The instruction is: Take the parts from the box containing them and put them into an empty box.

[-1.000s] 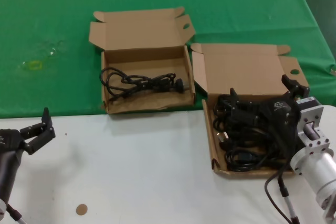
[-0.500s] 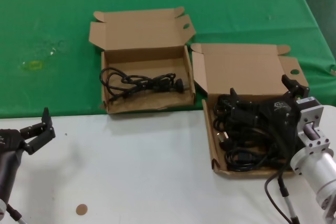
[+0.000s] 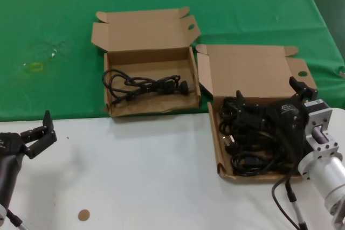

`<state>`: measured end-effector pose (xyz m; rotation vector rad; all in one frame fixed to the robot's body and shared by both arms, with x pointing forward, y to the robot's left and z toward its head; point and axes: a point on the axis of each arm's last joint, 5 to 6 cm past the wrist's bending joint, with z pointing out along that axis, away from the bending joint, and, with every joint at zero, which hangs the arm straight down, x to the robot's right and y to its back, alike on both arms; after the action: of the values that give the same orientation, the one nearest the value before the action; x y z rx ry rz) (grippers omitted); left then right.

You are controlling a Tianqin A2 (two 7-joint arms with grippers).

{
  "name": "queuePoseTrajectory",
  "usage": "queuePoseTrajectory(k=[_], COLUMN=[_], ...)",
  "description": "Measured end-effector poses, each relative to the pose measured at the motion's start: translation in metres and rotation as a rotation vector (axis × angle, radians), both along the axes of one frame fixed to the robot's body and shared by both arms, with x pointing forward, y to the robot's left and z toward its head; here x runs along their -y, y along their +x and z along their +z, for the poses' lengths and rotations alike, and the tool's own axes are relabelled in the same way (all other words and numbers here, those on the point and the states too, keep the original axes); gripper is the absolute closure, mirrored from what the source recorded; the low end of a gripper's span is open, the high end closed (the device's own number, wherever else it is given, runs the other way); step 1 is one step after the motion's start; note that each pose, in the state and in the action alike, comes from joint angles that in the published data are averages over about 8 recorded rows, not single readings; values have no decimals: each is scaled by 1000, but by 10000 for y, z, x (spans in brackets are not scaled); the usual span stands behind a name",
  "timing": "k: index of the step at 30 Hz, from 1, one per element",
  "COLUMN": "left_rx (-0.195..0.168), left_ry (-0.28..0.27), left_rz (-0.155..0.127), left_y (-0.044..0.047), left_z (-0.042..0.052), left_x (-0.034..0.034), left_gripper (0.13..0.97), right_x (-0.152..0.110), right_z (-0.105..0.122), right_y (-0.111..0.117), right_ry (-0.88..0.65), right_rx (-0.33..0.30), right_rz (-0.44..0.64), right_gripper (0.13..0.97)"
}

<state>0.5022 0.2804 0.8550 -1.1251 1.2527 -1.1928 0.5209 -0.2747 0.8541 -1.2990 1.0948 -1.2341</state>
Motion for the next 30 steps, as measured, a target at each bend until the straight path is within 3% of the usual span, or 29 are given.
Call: queuePoseTrajectory(k=[30], left_rx=[0], left_ry=[0], left_rz=[0], left_y=[0], left_z=[0], left_x=[0], left_gripper=[132], right_x=[0], right_z=[0], right_y=[0], right_ry=[0], right_rx=[0], right_rz=[0], right_gripper=[130])
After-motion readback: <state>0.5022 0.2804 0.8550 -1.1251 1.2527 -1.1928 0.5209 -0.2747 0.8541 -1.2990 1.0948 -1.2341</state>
